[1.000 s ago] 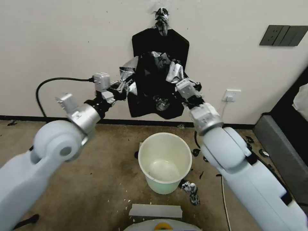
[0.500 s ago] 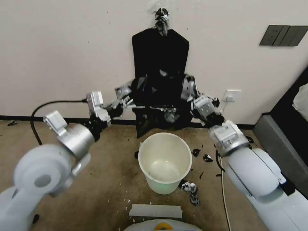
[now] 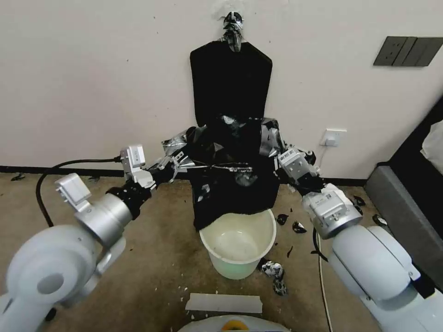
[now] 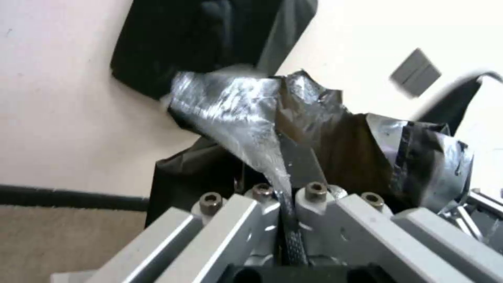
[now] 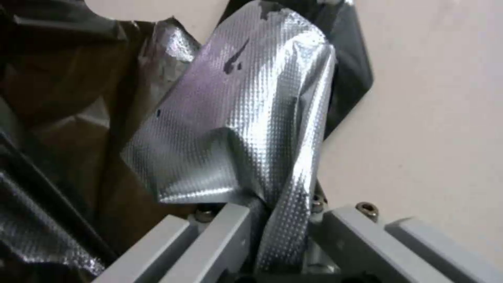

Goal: Place a trash bag onto the trash bin.

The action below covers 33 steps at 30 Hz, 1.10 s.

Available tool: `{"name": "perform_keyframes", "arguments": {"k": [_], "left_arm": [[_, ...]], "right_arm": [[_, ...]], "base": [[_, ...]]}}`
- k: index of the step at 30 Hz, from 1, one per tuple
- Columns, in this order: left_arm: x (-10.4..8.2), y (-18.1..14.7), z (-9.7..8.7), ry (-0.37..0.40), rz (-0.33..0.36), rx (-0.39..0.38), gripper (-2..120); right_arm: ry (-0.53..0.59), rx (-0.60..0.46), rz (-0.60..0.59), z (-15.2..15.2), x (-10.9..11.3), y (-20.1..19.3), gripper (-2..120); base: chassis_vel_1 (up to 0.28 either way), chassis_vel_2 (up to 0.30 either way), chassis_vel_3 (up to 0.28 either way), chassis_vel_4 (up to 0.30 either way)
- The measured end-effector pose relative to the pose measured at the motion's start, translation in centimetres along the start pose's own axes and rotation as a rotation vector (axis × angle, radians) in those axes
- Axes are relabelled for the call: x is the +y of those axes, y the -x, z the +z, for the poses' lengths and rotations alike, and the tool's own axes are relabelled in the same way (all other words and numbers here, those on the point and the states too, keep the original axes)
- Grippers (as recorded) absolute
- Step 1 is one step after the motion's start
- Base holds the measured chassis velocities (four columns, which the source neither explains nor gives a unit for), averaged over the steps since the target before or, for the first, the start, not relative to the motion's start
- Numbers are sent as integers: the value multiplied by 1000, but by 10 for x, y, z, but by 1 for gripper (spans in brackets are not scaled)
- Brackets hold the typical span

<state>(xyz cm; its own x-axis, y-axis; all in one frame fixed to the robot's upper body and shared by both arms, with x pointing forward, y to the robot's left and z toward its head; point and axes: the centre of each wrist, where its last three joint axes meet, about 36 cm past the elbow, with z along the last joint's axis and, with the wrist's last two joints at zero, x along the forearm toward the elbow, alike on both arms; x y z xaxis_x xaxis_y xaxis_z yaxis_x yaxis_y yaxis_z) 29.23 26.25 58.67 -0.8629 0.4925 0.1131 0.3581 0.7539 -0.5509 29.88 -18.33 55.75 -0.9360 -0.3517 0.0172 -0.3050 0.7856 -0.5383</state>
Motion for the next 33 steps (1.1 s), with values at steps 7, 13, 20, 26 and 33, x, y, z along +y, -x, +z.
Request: {"name": "perform_keyframes", "arguments": {"k": [7, 13, 20, 26, 33], "left_arm": [[3, -4, 15, 35, -37, 44, 0], [5, -4, 50, 54, -60, 91, 0], [24, 8, 93, 70, -150, 131, 0], [28, 12, 122, 72, -185, 157, 0], [24, 6, 151, 54, -210, 212, 0]], "right_arm": [[25, 51, -25, 12, 19, -3, 0], [34, 97, -32, 30, 32, -7, 0], [141, 212, -61, 56, 49, -10, 0], [171, 261, -67, 68, 58, -15, 0], [202, 332, -93, 79, 70, -29, 0]], "base": [[0, 0, 0, 0], [0, 0, 0, 0], [0, 0, 0, 0], [0, 0, 0, 0], [0, 0, 0, 0]]}}
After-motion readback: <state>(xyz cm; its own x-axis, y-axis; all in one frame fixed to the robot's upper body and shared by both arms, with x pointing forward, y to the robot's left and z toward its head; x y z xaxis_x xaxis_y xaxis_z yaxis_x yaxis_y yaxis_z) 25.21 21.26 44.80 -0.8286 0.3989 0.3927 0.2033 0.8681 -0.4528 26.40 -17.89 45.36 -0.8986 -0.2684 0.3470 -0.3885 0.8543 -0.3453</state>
